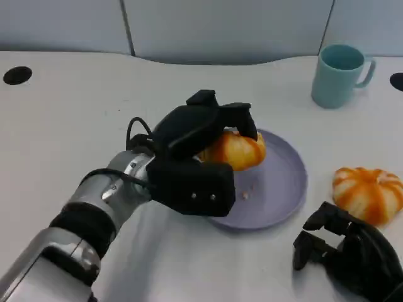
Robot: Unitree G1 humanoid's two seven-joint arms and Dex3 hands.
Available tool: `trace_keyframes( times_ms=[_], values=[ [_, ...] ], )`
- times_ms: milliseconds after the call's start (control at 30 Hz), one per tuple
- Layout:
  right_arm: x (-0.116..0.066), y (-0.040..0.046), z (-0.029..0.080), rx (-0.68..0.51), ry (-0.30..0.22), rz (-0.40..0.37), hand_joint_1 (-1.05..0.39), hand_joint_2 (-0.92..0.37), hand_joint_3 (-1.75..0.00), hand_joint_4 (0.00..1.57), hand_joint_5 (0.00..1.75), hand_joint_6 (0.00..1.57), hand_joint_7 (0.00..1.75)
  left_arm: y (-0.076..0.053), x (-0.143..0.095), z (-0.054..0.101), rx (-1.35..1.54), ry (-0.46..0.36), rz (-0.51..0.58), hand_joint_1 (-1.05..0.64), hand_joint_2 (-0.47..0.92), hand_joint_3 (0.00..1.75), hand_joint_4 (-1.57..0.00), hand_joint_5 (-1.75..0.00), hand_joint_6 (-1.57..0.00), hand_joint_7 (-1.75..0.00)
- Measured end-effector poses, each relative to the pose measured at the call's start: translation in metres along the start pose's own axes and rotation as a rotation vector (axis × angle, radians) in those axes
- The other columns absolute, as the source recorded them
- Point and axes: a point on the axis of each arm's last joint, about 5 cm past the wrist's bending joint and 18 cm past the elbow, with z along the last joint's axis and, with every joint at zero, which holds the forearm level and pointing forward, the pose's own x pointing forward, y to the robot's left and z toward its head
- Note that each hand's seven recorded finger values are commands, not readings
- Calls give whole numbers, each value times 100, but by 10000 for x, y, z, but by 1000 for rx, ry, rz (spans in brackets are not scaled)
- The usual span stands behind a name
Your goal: Grasp the bread from the table and place it into the plate.
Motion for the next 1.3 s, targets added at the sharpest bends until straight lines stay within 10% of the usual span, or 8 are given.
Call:
trace_keyframes(
  times_ms=[100,200,233,300,400,733,1300],
  values=[
    [-1,0,-1,0,-1,0,-35,-48,-96,59,160,70,108,-20,15,2,14,15,-52,-40,63,79,-53,-116,-45,-64],
    [-9,-4,-11,-4,-6,4,-35,-49,-95,60,158,71,107,-16,34,-2,53,49,-123,-50,87,28,-22,-98,-5,-56],
    [-9,-5,-12,-4,-6,5,-35,-49,-95,61,158,71,106,-18,38,-4,67,63,-142,-51,89,24,-20,-97,-3,-56],
    [-11,-5,-12,-3,-6,6,-37,-50,-94,60,158,71,106,-24,44,-1,100,78,-174,-89,92,35,-4,-27,0,-12],
    [-9,-5,-11,-6,-7,8,-37,-51,-93,60,159,71,107,-19,59,15,192,88,-276,-103,92,49,0,-3,0,-1],
    [-3,-2,-8,-4,-3,2,-37,-51,-93,61,159,70,107,91,69,49,217,89,-336,-105,92,52,0,0,0,0],
    [-10,-24,-9,9,-9,9,-33,-49,-95,62,158,71,106,-52,-634,-169,-406,43,86,-81,92,34,-14,-9,-11,-5]
  ],
)
